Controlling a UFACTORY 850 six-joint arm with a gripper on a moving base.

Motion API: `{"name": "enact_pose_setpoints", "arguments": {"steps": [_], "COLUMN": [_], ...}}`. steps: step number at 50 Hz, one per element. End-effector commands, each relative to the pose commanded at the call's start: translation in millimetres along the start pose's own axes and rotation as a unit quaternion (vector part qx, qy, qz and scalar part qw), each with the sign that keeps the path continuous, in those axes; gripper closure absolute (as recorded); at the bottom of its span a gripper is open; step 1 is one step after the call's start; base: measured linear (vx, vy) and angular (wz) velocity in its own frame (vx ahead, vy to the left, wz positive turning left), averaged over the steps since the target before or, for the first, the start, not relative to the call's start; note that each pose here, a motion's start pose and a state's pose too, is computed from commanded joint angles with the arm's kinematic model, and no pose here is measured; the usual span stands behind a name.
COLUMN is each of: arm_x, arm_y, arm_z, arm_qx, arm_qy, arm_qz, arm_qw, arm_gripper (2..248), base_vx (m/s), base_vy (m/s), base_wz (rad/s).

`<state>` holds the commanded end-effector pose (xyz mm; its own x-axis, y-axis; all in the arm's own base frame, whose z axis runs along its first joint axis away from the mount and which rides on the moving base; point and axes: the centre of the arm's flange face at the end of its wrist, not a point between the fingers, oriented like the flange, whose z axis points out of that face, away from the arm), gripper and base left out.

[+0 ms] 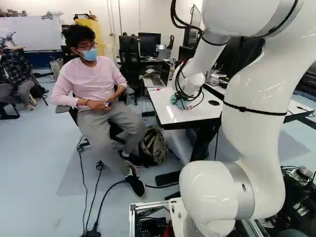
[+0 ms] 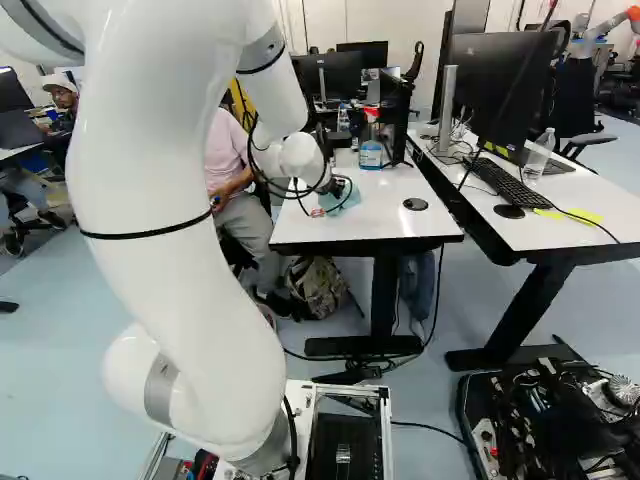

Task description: Clean the table with the green towel

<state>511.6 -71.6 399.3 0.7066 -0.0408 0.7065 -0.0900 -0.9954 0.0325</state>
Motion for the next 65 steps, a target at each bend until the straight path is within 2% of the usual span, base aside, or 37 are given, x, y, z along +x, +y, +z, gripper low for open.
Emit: {"name": "enact_pose_setpoints", "arguments": {"steps": [10, 20, 52, 65], "arm_x": [-6.4, -18.5, -48.3, -51.3], "arm_y": [-12.0, -10.0, 32.8, 53.0], "arm_z": [-7.6, -20.4, -49.1, -51.1], "arm_qx": [0.008, 0.006, -0.027, -0.043], "arm_qy": [-0.002, -0.005, -0.012, -0.013], "arm_qz": [-0.008, -0.006, 0.029, 0.045], "arm_qw": [0.9999, 0.9999, 0.9991, 0.9980], "arm_gripper": [213, 213, 213, 213], "base_vx": [0.000, 0.000, 0.000, 0.000], "base_vy": [0.000, 0.000, 0.000, 0.000], "base_wz": [0.000, 0.000, 0.000, 0.000]}}
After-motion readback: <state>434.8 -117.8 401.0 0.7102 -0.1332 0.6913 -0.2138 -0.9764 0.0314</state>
